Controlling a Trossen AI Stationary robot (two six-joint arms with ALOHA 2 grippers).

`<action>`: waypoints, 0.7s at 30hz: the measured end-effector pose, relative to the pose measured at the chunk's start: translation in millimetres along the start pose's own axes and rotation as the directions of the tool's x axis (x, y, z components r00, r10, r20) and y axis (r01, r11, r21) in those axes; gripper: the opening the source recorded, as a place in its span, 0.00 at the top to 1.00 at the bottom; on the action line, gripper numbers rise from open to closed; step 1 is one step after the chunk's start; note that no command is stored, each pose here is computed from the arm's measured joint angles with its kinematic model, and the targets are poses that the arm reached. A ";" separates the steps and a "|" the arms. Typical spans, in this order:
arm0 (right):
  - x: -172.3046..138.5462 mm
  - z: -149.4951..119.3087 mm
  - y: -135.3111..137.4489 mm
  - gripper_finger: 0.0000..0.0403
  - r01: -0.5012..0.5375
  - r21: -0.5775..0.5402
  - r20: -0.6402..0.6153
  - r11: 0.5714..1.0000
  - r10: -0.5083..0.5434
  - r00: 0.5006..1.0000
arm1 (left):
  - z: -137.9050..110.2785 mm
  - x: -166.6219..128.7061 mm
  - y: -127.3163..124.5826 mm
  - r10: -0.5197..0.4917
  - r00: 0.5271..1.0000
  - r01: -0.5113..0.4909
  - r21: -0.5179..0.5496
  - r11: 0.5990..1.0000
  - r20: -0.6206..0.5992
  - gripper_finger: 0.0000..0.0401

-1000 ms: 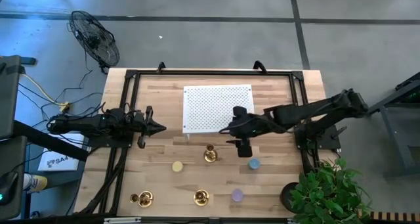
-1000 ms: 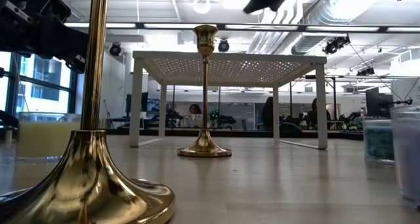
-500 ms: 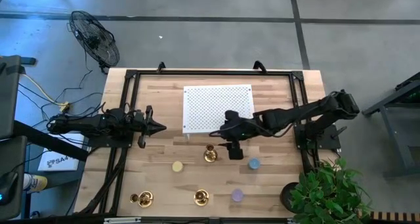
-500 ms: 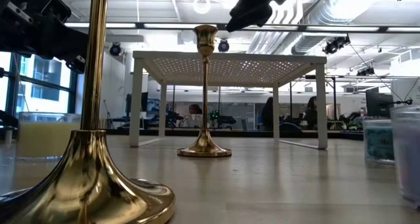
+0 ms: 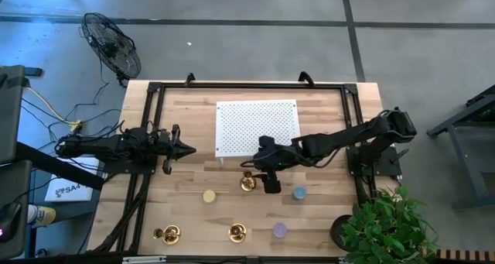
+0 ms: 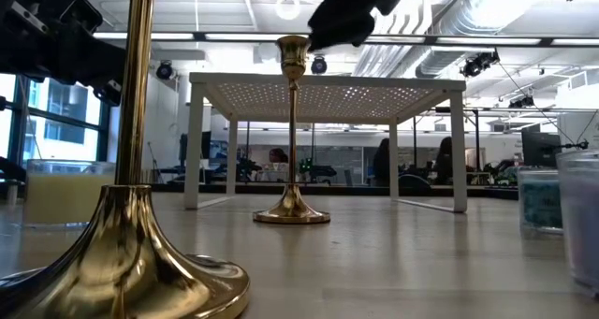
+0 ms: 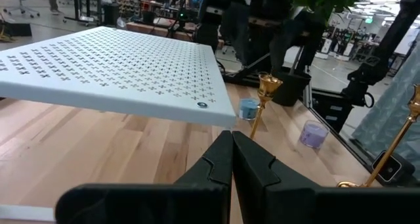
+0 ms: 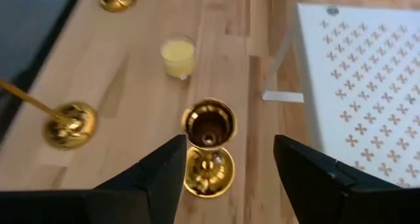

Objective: Pick & Place candle stick holders
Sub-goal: Put the top yellow candle holder on the shelf

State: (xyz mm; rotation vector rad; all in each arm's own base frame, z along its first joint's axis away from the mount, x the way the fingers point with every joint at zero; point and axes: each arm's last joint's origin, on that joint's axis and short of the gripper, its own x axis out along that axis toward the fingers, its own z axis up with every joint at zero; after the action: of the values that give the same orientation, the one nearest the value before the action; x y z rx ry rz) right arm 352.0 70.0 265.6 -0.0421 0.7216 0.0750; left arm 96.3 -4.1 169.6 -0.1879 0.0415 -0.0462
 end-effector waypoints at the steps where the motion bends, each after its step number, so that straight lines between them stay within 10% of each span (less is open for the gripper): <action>1: 0.8 -0.3 -0.2 0.43 0.009 0.000 -0.001 1.000 -0.009 1.000 | -0.2 0.2 0.1 0.001 1.000 -0.001 0.000 1.000 -0.003 0.99; 21: -0.6 0.1 7.3 0.35 -0.044 -0.004 0.004 0.999 0.044 0.999 | -9.4 8.1 2.5 0.044 0.992 -0.044 0.002 0.999 -0.117 0.99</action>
State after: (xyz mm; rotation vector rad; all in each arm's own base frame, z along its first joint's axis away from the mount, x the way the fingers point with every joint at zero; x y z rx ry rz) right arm 351.0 77.3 266.0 -0.0293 0.7180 0.1187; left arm 104.0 -3.8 159.7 -0.1842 0.1622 -0.0134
